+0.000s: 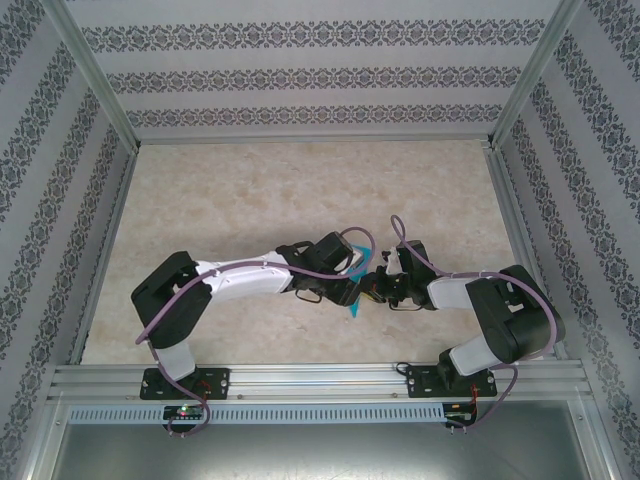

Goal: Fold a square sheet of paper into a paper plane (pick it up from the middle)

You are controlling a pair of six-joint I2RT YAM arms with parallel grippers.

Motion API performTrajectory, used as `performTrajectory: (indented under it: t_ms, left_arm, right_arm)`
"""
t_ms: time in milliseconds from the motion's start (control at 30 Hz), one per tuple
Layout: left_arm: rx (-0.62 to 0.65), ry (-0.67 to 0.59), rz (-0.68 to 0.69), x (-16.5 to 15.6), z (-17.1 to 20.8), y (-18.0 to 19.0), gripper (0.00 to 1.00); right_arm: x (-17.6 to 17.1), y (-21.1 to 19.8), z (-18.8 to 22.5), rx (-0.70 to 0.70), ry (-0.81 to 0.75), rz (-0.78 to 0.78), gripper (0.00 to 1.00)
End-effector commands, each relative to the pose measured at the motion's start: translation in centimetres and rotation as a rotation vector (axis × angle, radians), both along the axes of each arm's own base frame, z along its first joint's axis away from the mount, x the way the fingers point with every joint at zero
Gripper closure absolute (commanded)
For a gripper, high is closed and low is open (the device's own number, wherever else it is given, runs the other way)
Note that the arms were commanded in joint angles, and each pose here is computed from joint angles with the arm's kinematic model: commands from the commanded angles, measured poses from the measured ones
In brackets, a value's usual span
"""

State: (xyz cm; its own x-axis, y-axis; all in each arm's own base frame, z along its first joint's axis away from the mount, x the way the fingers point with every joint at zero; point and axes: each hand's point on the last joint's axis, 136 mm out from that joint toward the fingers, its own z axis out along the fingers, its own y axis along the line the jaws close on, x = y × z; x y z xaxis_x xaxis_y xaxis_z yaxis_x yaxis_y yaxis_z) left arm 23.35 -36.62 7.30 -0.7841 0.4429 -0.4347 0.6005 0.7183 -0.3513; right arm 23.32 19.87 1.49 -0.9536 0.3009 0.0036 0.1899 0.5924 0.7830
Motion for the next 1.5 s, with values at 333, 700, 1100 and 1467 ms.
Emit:
performTrajectory:
  t_ms: [333, 700, 1100, 1467]
  left_arm:
    - [-0.019, 0.055, 0.267, 1.7, -0.2, 3.2, 0.58]
    - [-0.199, 0.095, 0.462, 3.7, -1.3, 3.3, 0.74]
    - [-0.301, 0.155, 0.482, 4.5, -2.2, 1.4, 0.73]
    - [-0.242, 0.149, 0.513, 4.4, -2.4, 2.5, 0.61]
  right_arm:
    - [-1.2, -1.0, -2.7, -0.090, 0.054, -0.002, 0.92]
    - [-1.2, -1.0, -2.6, -0.085, 0.050, -0.001, 0.92]
    - [-1.1, -1.0, -2.7, -0.081, 0.051, 0.002, 0.93]
    - [-1.2, -1.1, -3.0, -0.076, 0.058, 0.000, 0.93]
